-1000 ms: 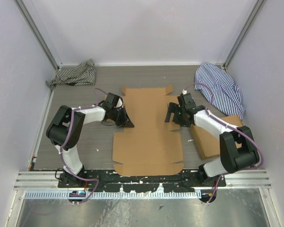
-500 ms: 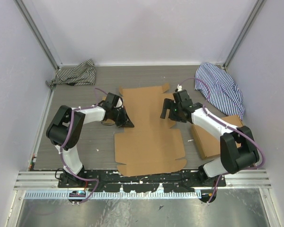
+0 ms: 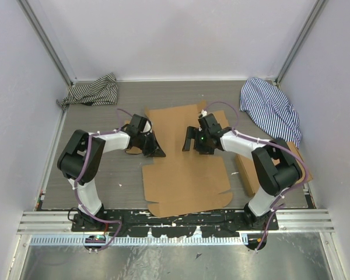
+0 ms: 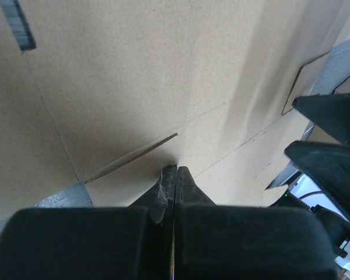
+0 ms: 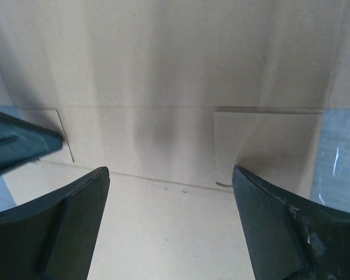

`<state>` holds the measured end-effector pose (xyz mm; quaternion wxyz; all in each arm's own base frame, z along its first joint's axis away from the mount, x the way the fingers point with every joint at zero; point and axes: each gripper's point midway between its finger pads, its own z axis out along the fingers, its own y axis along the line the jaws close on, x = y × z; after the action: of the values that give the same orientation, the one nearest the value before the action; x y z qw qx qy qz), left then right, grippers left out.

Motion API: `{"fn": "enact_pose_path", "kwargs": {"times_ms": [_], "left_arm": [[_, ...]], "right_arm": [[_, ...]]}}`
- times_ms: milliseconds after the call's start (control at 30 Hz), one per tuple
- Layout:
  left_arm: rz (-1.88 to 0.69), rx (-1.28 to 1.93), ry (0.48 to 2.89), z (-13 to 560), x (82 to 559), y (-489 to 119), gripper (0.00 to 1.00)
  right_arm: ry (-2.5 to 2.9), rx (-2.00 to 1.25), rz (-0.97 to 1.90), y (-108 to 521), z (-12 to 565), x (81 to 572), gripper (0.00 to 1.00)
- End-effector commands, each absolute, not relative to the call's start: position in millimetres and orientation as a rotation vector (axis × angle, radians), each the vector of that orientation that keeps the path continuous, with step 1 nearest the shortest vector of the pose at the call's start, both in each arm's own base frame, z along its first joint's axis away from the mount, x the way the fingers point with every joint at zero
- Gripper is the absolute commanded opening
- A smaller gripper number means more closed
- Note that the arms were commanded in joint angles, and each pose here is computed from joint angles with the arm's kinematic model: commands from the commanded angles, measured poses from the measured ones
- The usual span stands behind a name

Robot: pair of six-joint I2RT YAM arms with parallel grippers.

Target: Fold the paper box

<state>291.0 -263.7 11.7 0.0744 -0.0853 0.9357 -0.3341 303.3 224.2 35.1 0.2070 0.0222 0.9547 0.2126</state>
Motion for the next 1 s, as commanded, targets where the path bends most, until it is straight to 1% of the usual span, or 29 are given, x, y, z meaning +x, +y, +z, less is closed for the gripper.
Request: {"fn": "enact_pose_path", "kwargs": {"times_ms": [0,133,367,600,800,867,967], "left_arm": [[-0.538,-0.316,3.039,-67.0,243.6,-205.1,0.00],[-0.539,-0.310,3.035,-62.5,243.1,-204.1,0.00],[-0.474,-0.241,3.011,-42.7,251.4,-197.6,0.00],[-0.421,-0.204,2.982,-21.4,260.6,-192.4,0.00],[-0.424,-0.190,2.931,7.5,266.5,-191.4,0.00],[-0.430,-0.187,2.901,21.6,268.6,-190.7,0.03],[-0.422,-0.184,2.849,46.9,271.7,-186.9,0.11]], "right_arm": [[2.675,0.085,0.624,233.9,15.4,312.0,0.90],[2.686,0.090,0.637,237.7,8.4,311.5,0.89],[2.646,0.060,0.648,239.3,38.0,311.5,0.89],[2.633,0.026,0.676,241.2,55.1,289.2,0.89],[2.587,0.037,0.606,225.7,72.5,283.7,0.89],[2.565,0.035,0.571,219.5,81.9,285.4,0.89],[2.524,0.026,0.528,212.9,100.4,290.2,0.89]]}}
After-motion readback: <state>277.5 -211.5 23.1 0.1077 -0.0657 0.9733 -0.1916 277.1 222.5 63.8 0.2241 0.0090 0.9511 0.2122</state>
